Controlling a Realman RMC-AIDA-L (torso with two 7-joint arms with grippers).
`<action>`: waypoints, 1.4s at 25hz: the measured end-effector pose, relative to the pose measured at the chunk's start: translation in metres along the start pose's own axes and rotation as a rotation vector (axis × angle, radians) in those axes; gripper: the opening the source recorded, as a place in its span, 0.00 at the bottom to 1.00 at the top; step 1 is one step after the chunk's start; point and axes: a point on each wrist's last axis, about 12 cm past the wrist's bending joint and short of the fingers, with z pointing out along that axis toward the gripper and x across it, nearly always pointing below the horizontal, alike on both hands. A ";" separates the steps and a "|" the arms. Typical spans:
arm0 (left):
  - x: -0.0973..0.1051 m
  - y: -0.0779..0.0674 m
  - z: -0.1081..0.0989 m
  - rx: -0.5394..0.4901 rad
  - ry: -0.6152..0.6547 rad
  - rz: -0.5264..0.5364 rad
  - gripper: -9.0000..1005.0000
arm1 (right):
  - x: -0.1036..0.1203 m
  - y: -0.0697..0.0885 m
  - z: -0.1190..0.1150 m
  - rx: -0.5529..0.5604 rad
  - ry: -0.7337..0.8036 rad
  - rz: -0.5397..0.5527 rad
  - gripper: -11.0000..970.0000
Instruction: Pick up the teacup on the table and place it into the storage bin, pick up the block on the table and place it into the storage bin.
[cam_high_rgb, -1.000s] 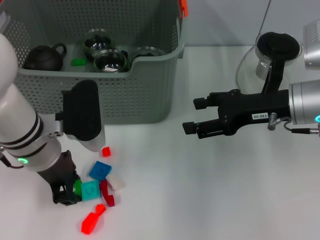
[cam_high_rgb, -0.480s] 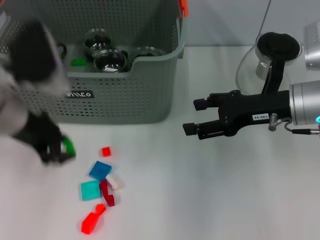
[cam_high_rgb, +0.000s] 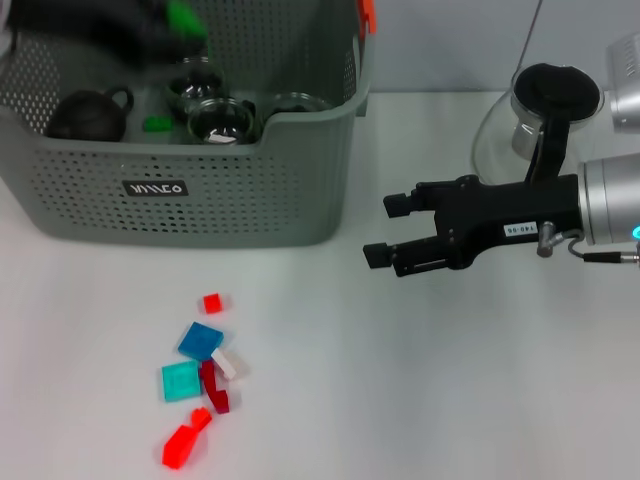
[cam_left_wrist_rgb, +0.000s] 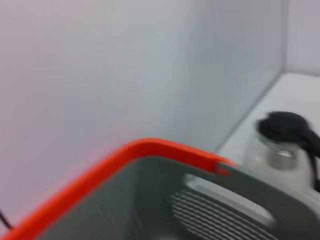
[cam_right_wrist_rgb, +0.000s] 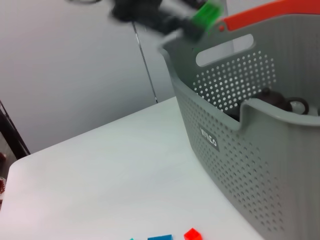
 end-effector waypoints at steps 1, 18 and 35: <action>-0.002 0.009 0.007 -0.011 -0.007 -0.018 0.45 | -0.001 0.000 0.000 0.001 -0.001 -0.005 0.91; 0.027 0.069 0.058 -0.198 0.066 -0.252 0.55 | 0.001 0.000 -0.002 0.001 0.001 0.003 0.91; 0.049 -0.088 -0.025 0.341 0.097 0.262 0.90 | 0.000 0.000 -0.001 0.004 -0.001 0.003 0.91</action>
